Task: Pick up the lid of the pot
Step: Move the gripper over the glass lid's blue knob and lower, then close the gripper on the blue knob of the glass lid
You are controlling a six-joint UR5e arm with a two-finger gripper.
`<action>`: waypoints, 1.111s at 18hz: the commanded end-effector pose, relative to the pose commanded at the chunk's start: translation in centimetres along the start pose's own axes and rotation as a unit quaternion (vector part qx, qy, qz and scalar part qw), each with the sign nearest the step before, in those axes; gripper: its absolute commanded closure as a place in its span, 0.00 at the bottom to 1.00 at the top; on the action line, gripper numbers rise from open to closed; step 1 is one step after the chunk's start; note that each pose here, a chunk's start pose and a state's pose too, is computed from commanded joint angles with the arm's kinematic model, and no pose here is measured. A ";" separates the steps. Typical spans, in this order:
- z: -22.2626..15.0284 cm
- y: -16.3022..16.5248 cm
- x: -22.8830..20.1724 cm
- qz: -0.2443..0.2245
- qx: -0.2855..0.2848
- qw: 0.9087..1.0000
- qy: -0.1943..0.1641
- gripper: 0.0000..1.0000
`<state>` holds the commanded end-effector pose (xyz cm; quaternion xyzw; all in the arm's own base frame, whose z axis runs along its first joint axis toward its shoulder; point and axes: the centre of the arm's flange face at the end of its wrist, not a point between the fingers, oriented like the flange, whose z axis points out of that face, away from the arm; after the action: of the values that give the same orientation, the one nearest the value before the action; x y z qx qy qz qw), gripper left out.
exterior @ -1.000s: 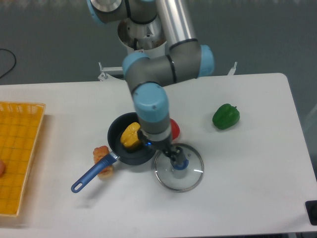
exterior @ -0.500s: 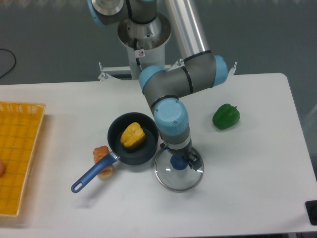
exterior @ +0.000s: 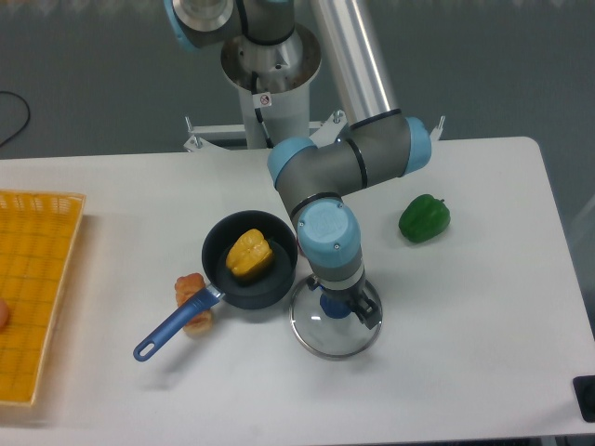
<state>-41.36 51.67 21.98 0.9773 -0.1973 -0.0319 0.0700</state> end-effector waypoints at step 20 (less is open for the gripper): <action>0.9 -0.6 0.4 -0.005 0.011 1.000 0.012 0.26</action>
<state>-40.91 51.92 20.98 0.9793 -0.1919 -0.0180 0.0613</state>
